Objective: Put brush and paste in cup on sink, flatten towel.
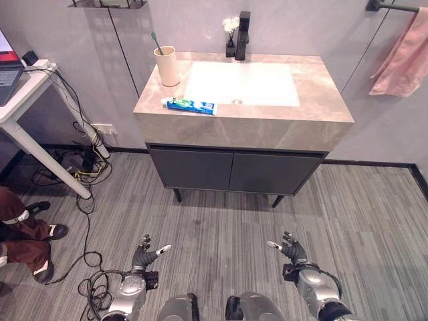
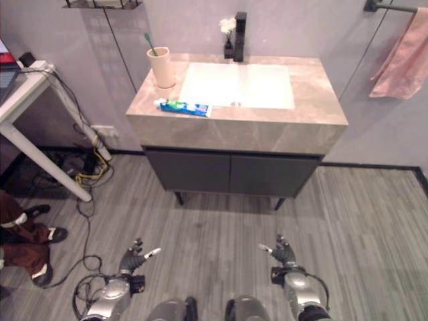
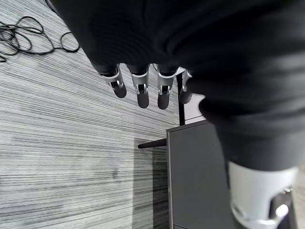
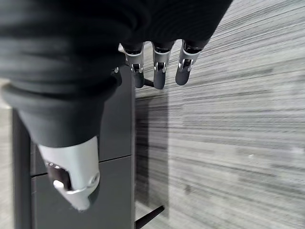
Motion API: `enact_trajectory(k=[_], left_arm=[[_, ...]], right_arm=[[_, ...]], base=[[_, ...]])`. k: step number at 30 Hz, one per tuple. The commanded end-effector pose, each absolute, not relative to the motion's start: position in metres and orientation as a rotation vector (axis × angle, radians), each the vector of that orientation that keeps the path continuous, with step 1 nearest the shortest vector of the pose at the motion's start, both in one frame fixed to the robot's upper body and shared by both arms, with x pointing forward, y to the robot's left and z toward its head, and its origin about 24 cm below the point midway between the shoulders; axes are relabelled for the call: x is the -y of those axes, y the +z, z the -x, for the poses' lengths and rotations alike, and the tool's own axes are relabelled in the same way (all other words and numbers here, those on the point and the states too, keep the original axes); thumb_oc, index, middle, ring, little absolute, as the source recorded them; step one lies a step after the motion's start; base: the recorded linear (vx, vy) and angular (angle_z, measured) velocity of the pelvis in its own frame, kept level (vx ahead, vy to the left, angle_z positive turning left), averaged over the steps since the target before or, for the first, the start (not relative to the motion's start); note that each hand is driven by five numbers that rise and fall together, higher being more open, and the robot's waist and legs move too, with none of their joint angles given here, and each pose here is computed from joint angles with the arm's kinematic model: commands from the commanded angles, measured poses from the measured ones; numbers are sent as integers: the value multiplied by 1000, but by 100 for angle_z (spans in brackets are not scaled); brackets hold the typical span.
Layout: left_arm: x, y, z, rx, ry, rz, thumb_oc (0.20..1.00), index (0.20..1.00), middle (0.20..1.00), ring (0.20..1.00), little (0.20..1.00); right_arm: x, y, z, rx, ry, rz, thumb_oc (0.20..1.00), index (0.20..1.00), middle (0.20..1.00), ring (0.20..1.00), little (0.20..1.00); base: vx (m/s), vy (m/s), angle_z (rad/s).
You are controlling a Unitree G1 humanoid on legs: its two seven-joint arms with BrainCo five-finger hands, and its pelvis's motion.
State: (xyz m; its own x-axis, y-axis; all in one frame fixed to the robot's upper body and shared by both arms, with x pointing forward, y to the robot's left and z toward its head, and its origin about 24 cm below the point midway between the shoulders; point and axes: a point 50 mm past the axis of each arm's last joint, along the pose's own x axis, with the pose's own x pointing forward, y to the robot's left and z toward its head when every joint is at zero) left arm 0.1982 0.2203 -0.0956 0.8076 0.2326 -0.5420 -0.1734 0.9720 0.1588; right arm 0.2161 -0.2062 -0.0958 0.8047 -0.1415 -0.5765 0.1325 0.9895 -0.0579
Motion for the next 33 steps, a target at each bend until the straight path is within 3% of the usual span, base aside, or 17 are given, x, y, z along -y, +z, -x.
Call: enact_trajectory(k=[1,33], left_arm=[[-215,-80,-210,-475,189,-108,1000,1000,1000,1000,1000],[-212,-103,-184,-616,138,-177,1000,1000,1000,1000,1000]], right_arm=[[202,-83,-228,-523,-136,5,1000,1000,1000,1000,1000],[216,-87,-212,-553,-158,111,1000,1000,1000,1000,1000]], base=[[0,0,0],[20,-15,0]])
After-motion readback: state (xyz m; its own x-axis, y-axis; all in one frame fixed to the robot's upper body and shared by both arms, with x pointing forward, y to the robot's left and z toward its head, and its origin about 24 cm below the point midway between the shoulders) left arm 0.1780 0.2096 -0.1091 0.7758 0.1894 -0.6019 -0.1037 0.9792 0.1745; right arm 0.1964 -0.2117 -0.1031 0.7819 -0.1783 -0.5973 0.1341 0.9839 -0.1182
